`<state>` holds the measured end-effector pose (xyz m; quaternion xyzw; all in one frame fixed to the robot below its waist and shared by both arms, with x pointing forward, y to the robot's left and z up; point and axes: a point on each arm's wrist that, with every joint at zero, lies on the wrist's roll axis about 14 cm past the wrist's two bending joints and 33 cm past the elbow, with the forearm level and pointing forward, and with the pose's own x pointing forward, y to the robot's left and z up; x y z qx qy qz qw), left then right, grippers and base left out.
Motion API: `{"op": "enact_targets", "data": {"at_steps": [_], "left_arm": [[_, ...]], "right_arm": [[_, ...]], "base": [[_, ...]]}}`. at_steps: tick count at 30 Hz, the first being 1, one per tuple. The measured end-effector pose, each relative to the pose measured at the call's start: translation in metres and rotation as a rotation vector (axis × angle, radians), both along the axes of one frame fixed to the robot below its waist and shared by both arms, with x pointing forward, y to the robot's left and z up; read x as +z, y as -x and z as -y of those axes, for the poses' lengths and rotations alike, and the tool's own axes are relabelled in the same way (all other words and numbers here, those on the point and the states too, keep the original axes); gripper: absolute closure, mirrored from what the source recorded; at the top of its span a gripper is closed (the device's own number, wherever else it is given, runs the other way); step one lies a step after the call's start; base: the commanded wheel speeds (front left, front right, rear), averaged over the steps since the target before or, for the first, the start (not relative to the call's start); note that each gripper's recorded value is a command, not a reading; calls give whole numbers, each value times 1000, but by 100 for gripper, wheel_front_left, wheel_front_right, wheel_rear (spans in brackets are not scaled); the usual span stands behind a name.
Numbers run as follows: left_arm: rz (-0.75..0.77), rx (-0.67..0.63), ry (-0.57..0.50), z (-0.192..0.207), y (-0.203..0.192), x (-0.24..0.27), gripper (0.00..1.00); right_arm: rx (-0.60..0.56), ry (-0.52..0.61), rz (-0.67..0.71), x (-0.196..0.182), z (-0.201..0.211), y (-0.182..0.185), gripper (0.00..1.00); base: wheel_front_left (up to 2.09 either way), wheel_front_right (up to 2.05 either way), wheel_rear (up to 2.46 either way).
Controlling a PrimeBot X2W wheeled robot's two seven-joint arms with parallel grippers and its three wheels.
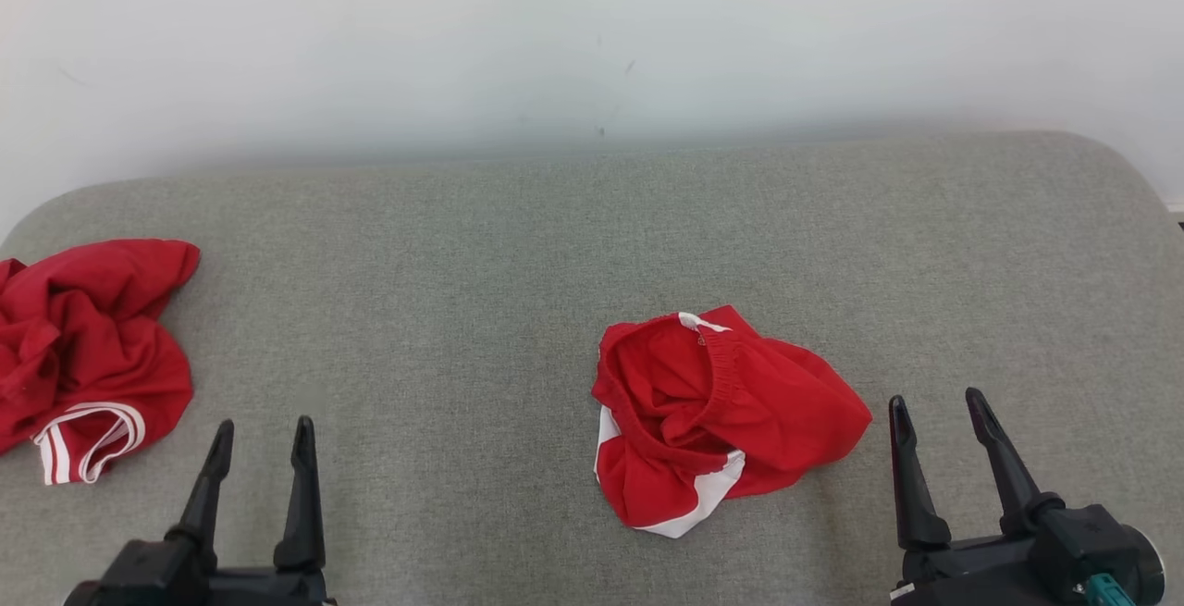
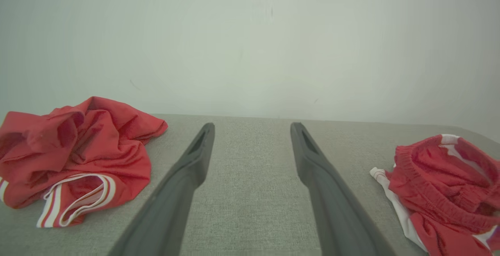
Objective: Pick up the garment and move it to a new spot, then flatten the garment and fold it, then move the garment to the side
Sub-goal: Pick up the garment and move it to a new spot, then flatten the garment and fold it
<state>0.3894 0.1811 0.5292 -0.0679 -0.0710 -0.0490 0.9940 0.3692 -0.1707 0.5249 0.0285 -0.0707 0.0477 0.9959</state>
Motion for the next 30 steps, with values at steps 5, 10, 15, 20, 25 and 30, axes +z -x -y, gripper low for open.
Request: {"op": "enact_targets", "data": {"at_steps": [5, 10, 15, 20, 25, 30], "left_arm": [[-19, 16, 15, 0, 7, -7, 0], [-28, 32, 17, -3, 10, -11, 0], [-39, 44, 19, -6, 12, -15, 0], [-49, 55, 14, -10, 15, -19, 0], [-50, 56, 11, -11, 15, -19, 0], [-50, 58, 11, -10, 15, -19, 0]], "right_arm": [[0, -3, -26, -8, 0, 0, 0], [7, -8, -45, -15, -2, -2, 0], [13, -10, -60, -19, -4, -3, 0], [15, -11, -67, -22, -5, -3, 0], [17, -12, -70, -23, -6, -3, 0], [16, -12, -72, -23, -5, -2, 0]], "base": [[0, 0, 0], [0, 0, 0], [0, 0, 0], [0, 0, 0], [0, 0, 0], [0, 0, 0]]}}
